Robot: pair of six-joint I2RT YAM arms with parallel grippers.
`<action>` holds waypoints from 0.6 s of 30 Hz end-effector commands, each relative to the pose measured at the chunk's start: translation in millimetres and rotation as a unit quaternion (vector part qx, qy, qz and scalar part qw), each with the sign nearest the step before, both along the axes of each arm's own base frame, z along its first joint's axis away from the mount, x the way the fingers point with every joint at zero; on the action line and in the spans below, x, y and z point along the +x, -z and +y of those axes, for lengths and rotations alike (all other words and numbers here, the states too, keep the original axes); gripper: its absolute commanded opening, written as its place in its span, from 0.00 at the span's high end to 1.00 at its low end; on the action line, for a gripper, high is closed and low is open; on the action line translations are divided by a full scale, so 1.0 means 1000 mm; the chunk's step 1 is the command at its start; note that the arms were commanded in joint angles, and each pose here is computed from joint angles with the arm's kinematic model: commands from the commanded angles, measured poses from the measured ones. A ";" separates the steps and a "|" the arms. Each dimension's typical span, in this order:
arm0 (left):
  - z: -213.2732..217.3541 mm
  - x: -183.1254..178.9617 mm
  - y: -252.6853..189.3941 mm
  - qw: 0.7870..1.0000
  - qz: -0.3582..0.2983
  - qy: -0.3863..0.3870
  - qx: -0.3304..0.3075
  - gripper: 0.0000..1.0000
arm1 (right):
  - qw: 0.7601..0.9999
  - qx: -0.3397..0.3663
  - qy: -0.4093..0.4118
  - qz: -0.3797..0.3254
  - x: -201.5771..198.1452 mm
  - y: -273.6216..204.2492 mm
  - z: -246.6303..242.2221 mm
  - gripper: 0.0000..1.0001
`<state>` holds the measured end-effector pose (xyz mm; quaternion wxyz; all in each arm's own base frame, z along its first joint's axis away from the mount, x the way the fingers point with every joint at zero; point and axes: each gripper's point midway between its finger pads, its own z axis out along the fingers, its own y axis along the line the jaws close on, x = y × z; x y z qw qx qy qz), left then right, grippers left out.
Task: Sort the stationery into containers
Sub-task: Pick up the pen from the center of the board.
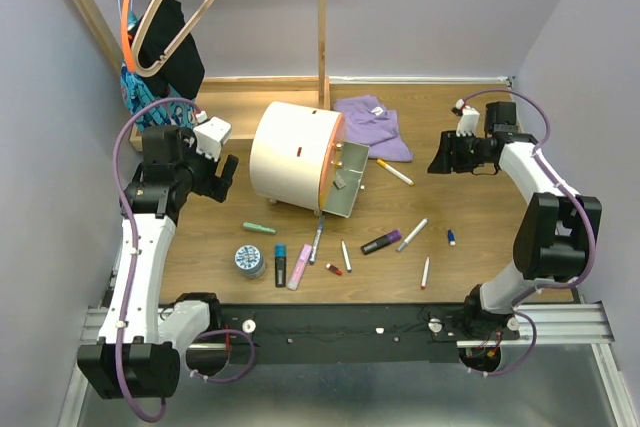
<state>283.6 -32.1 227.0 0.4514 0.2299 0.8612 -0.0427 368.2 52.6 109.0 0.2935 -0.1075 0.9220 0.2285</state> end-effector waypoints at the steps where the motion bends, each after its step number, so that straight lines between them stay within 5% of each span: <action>1: 0.010 -0.006 -0.010 0.999 0.001 0.006 0.037 0.07 | 0.998 0.025 -0.036 -0.050 0.009 -0.012 0.009 0.45; 11: 0.008 -0.024 0.004 0.998 0.025 0.027 0.048 0.07 | 0.997 0.027 -0.049 -0.058 0.005 -0.015 0.012 0.45; 18: -0.002 -0.052 0.055 0.980 0.061 0.160 0.100 0.11 | 0.994 0.030 -0.070 -0.076 0.003 -0.026 0.019 0.45</action>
